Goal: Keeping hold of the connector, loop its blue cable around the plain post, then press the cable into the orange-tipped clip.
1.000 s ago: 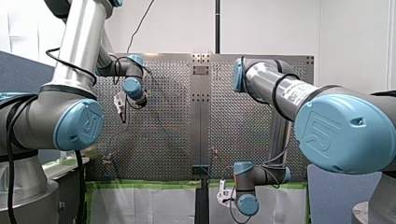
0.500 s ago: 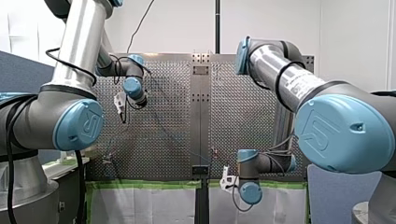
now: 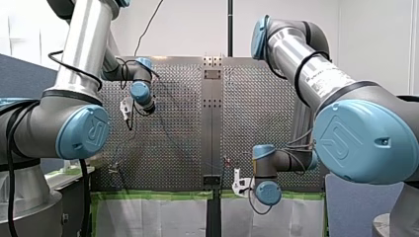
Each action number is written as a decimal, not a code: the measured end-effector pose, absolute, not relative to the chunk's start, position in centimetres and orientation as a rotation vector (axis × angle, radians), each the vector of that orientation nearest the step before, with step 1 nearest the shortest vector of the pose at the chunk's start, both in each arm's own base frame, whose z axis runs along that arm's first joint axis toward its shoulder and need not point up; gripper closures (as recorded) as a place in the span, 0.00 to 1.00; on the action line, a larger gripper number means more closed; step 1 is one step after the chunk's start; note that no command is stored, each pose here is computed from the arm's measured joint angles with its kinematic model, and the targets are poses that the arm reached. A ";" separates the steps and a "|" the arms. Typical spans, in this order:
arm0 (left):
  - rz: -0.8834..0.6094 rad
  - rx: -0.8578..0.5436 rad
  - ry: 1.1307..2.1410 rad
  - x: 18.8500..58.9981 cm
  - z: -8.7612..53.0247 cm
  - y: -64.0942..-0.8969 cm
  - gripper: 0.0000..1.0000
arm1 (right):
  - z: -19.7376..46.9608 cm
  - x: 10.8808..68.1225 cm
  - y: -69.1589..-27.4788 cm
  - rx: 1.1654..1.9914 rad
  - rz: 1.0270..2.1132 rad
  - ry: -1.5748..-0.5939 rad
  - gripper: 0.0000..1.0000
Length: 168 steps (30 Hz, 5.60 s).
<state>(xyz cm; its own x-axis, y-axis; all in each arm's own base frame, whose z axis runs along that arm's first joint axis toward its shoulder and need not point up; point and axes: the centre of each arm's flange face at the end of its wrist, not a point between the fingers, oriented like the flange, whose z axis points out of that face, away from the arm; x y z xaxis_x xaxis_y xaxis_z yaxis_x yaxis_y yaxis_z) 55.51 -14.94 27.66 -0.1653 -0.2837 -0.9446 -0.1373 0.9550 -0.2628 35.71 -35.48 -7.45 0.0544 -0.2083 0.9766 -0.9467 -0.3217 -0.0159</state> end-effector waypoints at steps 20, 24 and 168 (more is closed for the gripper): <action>-0.131 -0.313 1.760 55.2 27.5 -15.1 0.00 | 2.3 36.3 -39.3 1.465 1.454 -1.054 1.00; -0.131 -0.314 1.761 55.2 27.5 -15.1 0.00 | 2.5 35.9 -39.5 1.454 1.445 -1.058 1.00; -0.071 -0.648 1.586 52.2 11.8 -12.3 0.00 | -3.6 35.8 -38.6 1.533 1.451 -1.104 1.00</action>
<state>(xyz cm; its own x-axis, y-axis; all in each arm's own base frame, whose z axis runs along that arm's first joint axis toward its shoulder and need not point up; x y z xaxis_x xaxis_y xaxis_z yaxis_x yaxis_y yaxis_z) 52.21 -12.27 11.80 0.0201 -0.4404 -0.8976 -0.3585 0.8349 -0.4177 35.79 -38.57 -3.56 -0.0105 -0.0948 0.9954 -0.9340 -0.3546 -0.0436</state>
